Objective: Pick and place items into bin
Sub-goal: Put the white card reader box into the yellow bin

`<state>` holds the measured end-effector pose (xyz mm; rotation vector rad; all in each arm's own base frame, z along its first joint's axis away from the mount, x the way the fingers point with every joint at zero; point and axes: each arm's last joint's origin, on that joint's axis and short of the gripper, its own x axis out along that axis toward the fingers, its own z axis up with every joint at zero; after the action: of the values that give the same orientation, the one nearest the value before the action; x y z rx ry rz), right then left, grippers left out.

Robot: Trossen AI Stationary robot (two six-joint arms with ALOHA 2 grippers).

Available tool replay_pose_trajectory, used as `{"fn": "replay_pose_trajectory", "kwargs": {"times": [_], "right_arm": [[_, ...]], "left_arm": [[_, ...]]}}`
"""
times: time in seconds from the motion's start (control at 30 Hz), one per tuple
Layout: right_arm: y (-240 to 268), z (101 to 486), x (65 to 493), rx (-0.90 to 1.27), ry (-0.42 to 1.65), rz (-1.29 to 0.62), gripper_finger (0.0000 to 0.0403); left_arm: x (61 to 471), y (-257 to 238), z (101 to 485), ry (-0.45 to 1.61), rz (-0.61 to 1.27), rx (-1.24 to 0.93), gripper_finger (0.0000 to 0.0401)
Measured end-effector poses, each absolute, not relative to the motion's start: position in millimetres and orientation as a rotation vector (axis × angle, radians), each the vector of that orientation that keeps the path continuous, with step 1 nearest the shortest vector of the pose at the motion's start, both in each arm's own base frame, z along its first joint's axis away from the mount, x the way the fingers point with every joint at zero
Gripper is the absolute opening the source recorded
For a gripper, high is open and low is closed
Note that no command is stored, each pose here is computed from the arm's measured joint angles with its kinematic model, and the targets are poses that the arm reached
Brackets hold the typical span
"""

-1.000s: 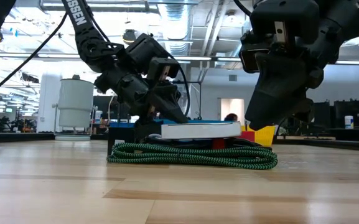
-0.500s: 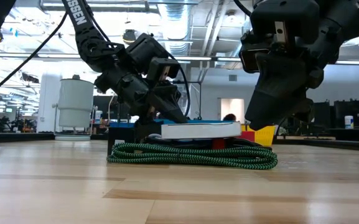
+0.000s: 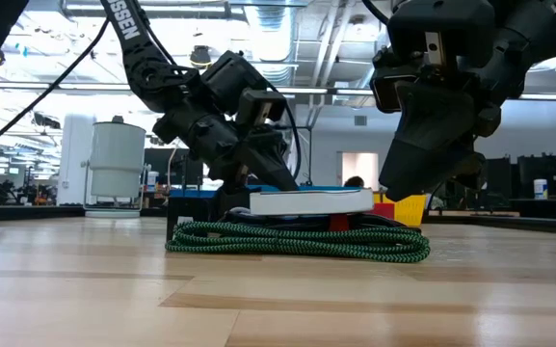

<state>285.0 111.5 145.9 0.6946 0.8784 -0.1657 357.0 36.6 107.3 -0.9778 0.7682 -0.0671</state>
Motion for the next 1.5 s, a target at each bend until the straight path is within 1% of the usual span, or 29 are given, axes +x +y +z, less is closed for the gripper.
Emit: {"fn": "replay_pose_trajectory", "kwargs": {"times": [0.2, 0.37, 0.73, 1.17, 1.27, 1.5], "right_arm": [[111.6, 145.9, 285.0, 0.694, 0.879, -0.165, 0.0091], [111.6, 145.9, 285.0, 0.694, 0.878, -0.166, 0.0091], [111.3, 145.9, 285.1, 0.69, 0.871, -0.175, 0.0091], [111.1, 146.3, 285.1, 0.689, 0.866, -0.179, 0.0091], [111.2, 146.3, 285.1, 0.69, 0.869, -0.175, 0.0091], [111.9, 145.9, 284.4, 0.692, 0.882, -0.166, 0.0091]], "left_arm": [[356.5, 34.5, 106.7, 0.781, -0.088, -0.954, 0.0179], [356.4, 33.9, 106.7, 0.788, -0.097, -0.954, 0.016], [355.9, 33.5, 106.3, 0.795, -0.116, -0.947, 0.0097], [355.9, 33.7, 106.1, 0.793, -0.108, -0.94, 0.0007], [355.9, 33.7, 106.1, 0.793, -0.107, -0.939, 0.0002], [355.8, 33.7, 106.0, 0.793, -0.107, -0.939, 0.0009]]}}
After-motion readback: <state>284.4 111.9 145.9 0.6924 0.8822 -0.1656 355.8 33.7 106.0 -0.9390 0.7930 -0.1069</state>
